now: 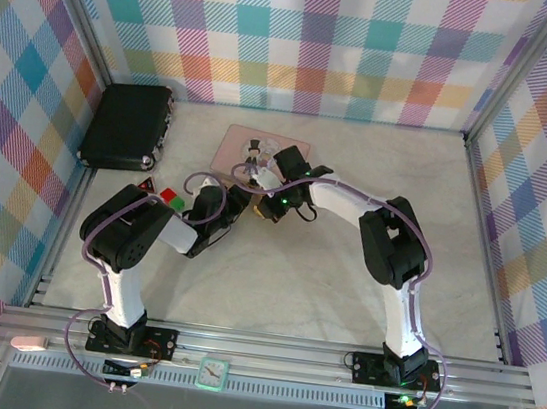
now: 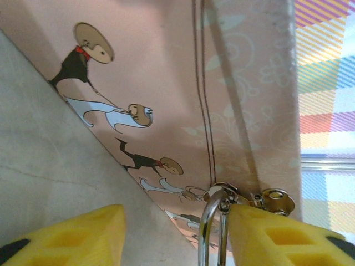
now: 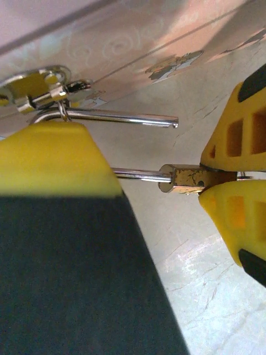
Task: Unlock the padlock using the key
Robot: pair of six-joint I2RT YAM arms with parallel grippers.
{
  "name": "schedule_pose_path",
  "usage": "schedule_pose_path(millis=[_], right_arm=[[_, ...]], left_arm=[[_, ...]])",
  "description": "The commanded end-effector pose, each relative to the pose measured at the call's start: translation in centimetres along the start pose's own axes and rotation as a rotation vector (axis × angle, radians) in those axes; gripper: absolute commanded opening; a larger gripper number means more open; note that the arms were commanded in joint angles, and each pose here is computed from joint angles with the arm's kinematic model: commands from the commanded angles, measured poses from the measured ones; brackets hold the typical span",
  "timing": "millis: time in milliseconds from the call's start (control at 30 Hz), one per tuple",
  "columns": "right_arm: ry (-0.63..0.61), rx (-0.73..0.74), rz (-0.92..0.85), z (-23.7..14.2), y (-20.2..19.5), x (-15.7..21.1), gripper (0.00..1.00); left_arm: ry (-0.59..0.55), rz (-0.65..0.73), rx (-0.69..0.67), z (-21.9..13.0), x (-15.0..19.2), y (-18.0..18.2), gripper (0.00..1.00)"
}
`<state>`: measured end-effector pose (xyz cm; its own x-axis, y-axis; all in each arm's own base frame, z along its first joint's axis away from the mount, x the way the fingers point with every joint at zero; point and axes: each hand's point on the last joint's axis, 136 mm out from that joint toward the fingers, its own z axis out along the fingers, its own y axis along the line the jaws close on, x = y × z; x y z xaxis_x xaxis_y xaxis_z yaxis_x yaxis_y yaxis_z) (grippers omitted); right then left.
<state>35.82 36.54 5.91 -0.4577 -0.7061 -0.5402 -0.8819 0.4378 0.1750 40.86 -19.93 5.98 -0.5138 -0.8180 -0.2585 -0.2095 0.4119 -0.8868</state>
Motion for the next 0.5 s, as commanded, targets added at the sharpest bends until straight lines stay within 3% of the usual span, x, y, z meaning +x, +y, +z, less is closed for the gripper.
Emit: schedule_pose_path(millis=[0, 133, 333, 467], right_arm=[[-0.037, -0.047, -0.021, -0.3, 0.7, -1.2, 0.00], [-0.049, -0.070, -0.018, -0.6, 1.2, -1.4, 0.00], [-0.055, -0.071, -0.015, -0.8, 1.3, -1.5, 0.00], [-0.069, -0.080, -0.012, -1.2, 1.5, -1.9, 0.00]], left_arm=[[-0.016, 0.028, -0.024, 0.6, -0.3, -0.2, 0.45], [-0.011, 0.034, -0.010, 1.5, -0.1, -0.4, 0.40], [0.010, 0.022, 0.027, 2.5, 0.5, -0.8, 0.16], [0.006, 0.025, 0.018, 2.6, 0.6, -0.5, 0.05]])
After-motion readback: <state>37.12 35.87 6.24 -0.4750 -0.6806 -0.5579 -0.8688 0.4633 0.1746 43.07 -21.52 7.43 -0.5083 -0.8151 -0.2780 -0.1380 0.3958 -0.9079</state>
